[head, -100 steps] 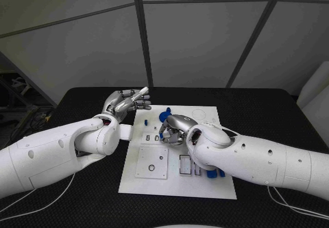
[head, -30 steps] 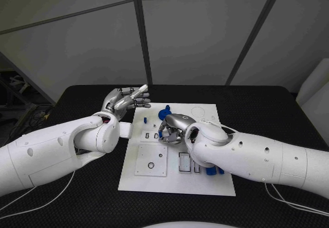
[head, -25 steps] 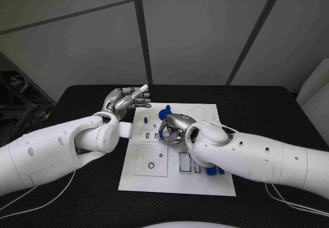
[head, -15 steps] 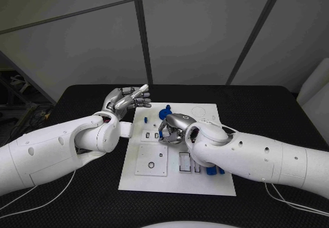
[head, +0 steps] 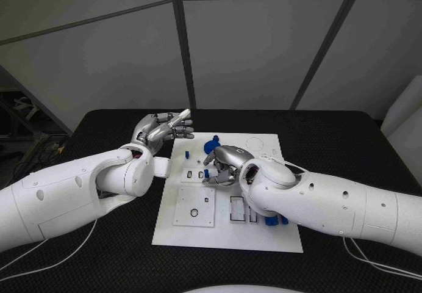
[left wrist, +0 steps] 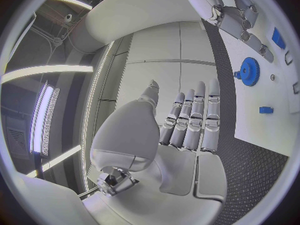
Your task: Assemble the parts on the task board
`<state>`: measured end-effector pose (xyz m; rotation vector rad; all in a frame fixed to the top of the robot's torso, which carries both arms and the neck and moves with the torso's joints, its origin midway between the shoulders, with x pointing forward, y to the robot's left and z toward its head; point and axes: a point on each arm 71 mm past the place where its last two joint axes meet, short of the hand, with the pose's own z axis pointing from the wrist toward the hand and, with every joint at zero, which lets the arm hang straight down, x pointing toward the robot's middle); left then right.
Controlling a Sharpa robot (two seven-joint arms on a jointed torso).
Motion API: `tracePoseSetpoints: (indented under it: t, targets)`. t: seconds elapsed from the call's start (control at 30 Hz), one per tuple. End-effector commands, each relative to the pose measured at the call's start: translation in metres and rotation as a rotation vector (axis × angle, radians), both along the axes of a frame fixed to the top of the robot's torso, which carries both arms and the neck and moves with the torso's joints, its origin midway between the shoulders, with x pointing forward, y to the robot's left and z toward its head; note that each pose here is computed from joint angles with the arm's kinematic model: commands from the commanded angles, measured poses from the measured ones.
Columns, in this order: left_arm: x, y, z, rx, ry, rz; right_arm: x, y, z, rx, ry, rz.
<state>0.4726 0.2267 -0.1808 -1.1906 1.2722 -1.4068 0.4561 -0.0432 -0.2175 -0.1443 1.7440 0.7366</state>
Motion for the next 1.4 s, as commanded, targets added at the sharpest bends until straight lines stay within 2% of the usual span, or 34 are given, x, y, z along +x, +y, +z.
tracePoseSetpoints:
  t: [0.03, 0.23, 0.37, 0.43, 0.53, 0.67, 0.77, 0.83, 0.97, 1.1, 1.2, 1.4]
  targets:
    - [0.0008, 0.001, 0.0008, 0.027, -0.007, 0.001, -0.004, 0.002, 0.010, 0.113, -0.055, 0.066]
    - [0.0043, 0.009, -0.0027, 0.124, 0.000, 0.010, -0.009, -0.007, 0.015, 0.195, -0.056, 0.139]
    - [0.0077, 0.018, -0.0100, 0.210, 0.068, -0.002, -0.010, -0.019, 0.023, 0.254, 0.002, 0.191]
    - [0.0091, 0.023, -0.0146, 0.273, 0.120, -0.028, -0.008, -0.028, 0.032, 0.301, 0.041, 0.196]
    - [0.0094, 0.026, -0.0208, 0.367, 0.190, -0.081, -0.001, -0.046, 0.047, 0.367, 0.087, 0.166]
    - [0.0073, 0.024, -0.0264, 0.501, 0.278, -0.177, 0.017, -0.076, 0.069, 0.447, 0.127, 0.071]
    - [0.0060, 0.018, -0.0265, 0.639, 0.336, -0.264, 0.034, -0.103, 0.084, 0.515, 0.140, -0.021]
    - [0.0062, 0.015, -0.0249, 0.715, 0.353, -0.295, 0.042, -0.115, 0.089, 0.538, 0.134, -0.057]
    - [0.0107, 0.008, -0.0169, 0.923, 0.332, -0.334, 0.056, -0.137, 0.098, 0.543, 0.095, -0.117]
    - [0.0169, 0.000, -0.0106, 1.052, 0.305, -0.357, 0.064, -0.149, 0.101, 0.529, 0.067, -0.141]
    - [0.0217, -0.008, -0.0071, 1.115, 0.295, -0.376, 0.066, -0.153, 0.102, 0.521, 0.062, -0.144]
    - [0.0274, -0.021, -0.0059, 1.186, 0.283, -0.408, 0.066, -0.152, 0.103, 0.490, 0.066, -0.121]
